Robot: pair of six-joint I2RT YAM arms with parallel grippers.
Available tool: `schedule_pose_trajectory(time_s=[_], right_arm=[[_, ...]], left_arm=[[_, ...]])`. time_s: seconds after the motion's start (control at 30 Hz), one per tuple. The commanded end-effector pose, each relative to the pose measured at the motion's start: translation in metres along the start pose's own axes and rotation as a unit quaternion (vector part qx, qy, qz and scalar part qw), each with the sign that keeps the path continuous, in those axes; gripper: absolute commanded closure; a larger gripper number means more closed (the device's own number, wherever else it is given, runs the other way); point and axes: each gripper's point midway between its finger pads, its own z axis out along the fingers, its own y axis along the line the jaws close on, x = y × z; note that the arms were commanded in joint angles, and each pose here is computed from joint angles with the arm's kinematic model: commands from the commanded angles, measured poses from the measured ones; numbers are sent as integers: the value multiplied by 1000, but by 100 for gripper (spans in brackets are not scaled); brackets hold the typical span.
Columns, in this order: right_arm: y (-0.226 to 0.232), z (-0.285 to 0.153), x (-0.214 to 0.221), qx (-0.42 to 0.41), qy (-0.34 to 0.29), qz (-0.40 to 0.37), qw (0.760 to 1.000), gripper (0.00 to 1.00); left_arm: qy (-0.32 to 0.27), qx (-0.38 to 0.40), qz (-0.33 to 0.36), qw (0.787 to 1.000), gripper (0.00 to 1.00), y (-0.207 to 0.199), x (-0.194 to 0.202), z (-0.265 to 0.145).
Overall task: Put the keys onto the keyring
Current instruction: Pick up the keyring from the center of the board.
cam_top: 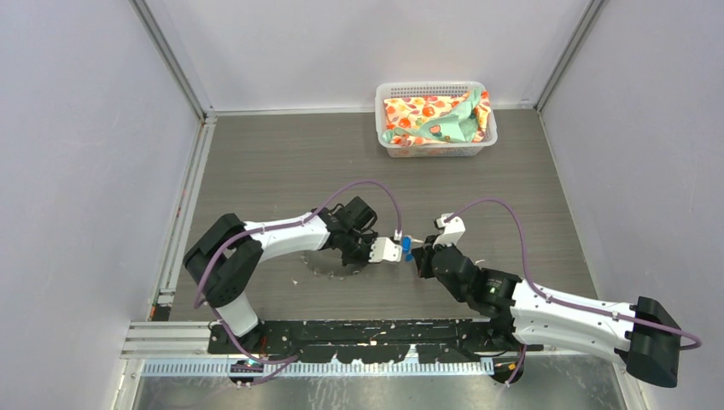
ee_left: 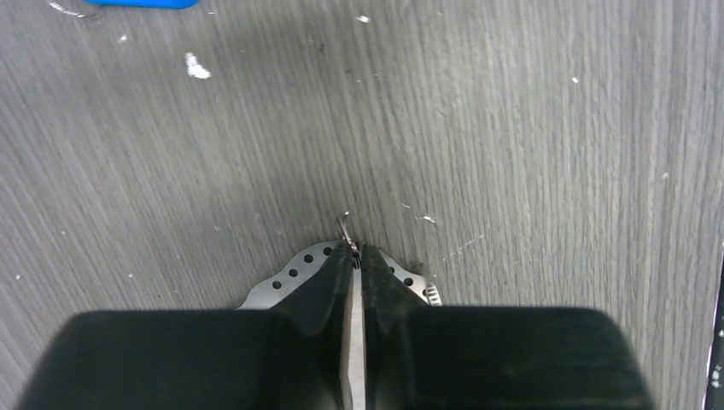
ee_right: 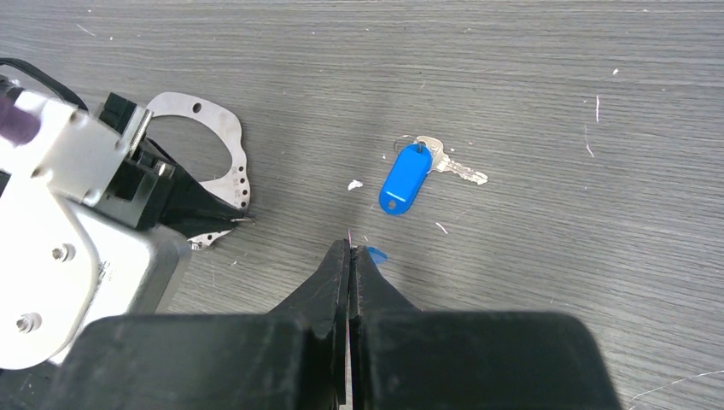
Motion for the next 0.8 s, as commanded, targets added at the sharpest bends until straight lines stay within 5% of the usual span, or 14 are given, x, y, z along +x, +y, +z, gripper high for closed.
schedule_pose_trajectory(time_s=[0.0,0.27,0.43,0.77], right_arm=[[4,0,-10,-6,-19,24,999,99],[0,-5,-16,-4,-26,32,999,99],[-1,-13,-30,-3,-42,31,999,99],[14,-42,-88,-44,-107,31,993,99]], left_arm=[[-12,-34,6,999,98,22,-14,1],[-51,-69,-81,993,100,43,-38,-21],[-146,-53,-154,976,100,48,-69,-66],[-331,-92,-6,939,100,10,-145,-186]])
